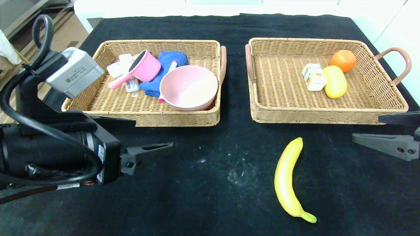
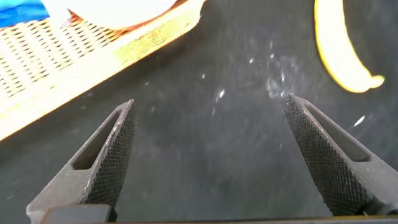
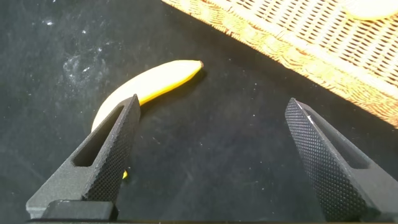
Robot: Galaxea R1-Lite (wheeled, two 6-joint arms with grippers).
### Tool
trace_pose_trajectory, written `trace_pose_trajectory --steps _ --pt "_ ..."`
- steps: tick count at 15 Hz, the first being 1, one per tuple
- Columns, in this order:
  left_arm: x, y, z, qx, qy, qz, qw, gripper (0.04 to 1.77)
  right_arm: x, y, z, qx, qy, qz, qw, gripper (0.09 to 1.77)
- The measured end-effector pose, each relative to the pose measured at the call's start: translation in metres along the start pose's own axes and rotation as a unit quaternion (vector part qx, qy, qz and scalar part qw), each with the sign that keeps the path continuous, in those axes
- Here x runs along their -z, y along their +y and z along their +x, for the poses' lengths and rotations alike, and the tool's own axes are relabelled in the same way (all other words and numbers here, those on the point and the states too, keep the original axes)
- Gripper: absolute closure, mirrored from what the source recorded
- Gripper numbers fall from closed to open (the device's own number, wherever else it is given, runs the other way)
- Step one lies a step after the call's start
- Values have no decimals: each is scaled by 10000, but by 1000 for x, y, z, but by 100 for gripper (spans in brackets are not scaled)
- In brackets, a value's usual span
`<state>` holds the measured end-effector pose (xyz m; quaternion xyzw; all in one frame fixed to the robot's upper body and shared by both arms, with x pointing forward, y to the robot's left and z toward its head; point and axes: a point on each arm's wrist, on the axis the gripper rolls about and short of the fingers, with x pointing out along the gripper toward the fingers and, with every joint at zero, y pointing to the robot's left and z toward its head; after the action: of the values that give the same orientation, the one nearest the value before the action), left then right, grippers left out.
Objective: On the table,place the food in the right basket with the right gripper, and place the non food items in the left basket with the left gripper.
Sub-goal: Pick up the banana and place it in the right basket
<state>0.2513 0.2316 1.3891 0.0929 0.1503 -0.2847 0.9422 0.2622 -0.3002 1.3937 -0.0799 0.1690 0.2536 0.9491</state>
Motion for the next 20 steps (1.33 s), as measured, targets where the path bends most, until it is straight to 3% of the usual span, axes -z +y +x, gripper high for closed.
trace_pose_trajectory --steps 5,13,20 --pt "17 -2 -12 6 99 489 9988 9 2 1 3 -54 56 -11 10000 15" --pt "23 -7 -16 145 96 613 9980 9 0 2 3 -61 33 81 9999 15" --pt "22 -7 -20 140 33 659 9977 9 -5 25 14 287 180 443 9984 15"
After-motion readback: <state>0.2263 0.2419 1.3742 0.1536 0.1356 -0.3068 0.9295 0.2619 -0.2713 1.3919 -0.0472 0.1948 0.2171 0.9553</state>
